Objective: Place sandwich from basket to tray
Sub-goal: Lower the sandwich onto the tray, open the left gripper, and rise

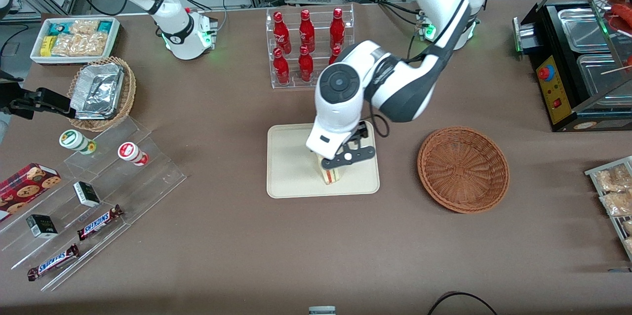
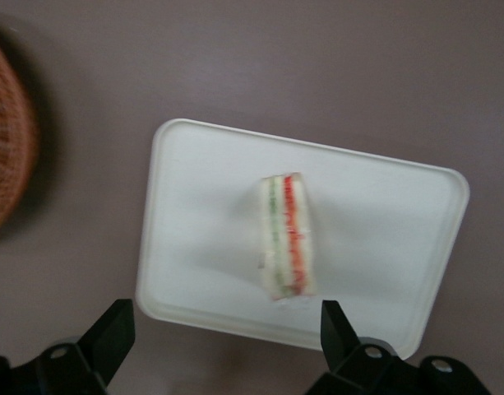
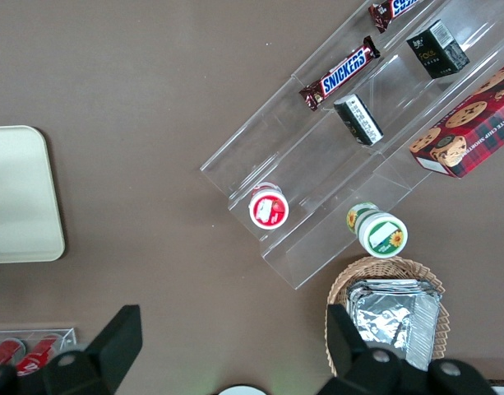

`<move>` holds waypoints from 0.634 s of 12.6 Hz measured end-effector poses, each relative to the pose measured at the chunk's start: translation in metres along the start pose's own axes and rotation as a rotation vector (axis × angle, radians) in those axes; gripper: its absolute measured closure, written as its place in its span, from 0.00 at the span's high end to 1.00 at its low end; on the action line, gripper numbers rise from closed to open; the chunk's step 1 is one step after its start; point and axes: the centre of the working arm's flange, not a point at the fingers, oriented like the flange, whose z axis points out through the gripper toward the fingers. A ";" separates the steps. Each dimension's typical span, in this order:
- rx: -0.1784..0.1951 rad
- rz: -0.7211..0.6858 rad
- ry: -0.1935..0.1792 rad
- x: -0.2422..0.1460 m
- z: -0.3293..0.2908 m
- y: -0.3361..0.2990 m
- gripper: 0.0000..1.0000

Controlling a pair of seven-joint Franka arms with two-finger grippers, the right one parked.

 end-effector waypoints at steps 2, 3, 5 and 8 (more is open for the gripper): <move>0.039 0.031 -0.034 0.027 -0.009 -0.051 1.00; 0.037 0.068 -0.050 0.046 -0.015 -0.082 1.00; 0.017 0.129 -0.080 0.076 -0.032 -0.154 1.00; 0.000 0.231 -0.076 0.089 -0.060 -0.236 1.00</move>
